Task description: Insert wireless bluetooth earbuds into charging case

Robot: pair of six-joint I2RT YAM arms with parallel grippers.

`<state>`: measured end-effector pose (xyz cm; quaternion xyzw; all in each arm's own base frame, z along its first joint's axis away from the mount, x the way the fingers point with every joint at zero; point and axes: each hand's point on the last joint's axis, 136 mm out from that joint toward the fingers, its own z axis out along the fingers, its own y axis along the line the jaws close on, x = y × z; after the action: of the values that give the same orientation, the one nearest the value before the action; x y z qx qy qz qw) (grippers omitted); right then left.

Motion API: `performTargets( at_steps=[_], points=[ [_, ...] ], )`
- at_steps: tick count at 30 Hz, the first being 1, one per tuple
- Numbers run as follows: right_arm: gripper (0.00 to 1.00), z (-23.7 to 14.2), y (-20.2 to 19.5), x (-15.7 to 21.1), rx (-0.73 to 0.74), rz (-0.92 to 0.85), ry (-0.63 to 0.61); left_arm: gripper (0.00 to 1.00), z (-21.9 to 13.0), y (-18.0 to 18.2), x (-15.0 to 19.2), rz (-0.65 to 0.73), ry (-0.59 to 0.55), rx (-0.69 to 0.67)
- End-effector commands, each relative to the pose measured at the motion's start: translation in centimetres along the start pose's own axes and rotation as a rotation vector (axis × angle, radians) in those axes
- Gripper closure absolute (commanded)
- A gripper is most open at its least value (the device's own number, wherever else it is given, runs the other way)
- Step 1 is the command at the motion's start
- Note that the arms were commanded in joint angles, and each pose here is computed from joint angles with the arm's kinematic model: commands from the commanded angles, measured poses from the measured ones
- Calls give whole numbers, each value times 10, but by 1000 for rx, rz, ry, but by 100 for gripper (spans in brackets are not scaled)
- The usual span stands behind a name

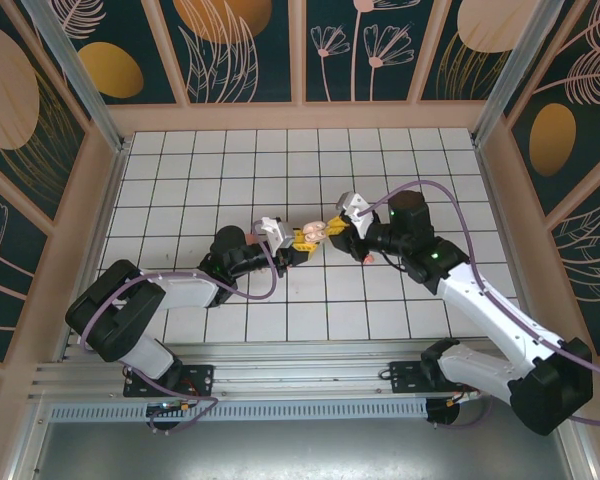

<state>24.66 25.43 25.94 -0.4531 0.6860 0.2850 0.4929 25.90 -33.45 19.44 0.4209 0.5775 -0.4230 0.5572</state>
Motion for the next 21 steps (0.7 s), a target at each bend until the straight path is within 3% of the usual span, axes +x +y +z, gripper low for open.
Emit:
performTargets(
  at_steps=[1,21],
  points=[
    [82,-6,4,-24,-8,-55,-79,85,2,-3,-22,40,-55,23],
    [82,13,-1,-6,-31,-58,-23,85,1,-9,-32,44,-76,54]
  ],
)
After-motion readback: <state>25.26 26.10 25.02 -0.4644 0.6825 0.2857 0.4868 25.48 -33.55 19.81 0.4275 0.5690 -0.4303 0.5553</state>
